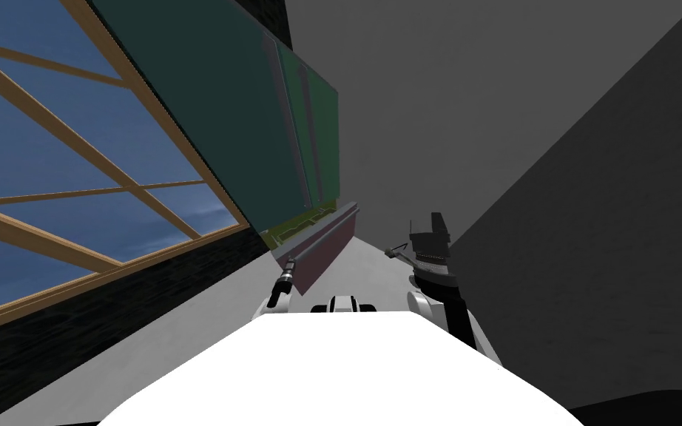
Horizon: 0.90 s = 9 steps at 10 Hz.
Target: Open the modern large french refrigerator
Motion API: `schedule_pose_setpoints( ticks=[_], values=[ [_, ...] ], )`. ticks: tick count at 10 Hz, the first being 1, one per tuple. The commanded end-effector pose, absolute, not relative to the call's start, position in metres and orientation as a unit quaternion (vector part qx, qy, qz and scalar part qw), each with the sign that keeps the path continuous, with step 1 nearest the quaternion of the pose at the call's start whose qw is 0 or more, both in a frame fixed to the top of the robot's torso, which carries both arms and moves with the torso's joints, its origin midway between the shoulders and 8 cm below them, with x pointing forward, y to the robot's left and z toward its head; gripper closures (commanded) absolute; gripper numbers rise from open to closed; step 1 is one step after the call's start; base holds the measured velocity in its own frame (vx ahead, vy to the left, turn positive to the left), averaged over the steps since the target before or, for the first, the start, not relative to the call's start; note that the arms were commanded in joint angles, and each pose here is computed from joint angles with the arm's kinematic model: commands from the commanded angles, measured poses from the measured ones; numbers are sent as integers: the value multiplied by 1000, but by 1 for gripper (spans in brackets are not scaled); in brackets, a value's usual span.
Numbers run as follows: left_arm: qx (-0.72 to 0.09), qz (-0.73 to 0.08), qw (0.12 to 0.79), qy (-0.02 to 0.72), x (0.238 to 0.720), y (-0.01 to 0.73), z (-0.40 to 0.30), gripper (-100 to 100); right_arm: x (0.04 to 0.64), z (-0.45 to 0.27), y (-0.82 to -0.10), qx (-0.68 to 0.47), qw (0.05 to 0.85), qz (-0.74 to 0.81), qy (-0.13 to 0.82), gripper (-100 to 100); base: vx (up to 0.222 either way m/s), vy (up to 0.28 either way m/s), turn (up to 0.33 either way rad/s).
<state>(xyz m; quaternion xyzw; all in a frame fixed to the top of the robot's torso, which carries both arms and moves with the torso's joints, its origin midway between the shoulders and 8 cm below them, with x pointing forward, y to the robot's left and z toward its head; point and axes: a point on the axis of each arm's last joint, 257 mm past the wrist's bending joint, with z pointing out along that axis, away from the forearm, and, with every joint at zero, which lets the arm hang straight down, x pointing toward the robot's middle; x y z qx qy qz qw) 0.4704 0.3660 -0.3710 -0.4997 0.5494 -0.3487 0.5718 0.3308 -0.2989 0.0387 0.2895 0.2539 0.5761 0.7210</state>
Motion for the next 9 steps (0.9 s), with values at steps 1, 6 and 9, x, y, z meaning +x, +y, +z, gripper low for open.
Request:
schedule_pose_setpoints(
  ticks=[1, 6, 9],
  values=[
    [-491, -356, 582, 542, 487, 370, -356, -100, 331, 39, -299, 290, 721, 576, 254, 0, -20, -6, -8],
    [-509, -344, 560, 556, 472, 365, -385, 0, 331, 39, -299, 290, 721, 576, 254, 0, 6, -1, -12],
    [-513, -341, 554, 559, 469, 363, -391, 0, 331, 39, -299, 290, 721, 576, 254, 0, 1, -1, -3]
  ],
)
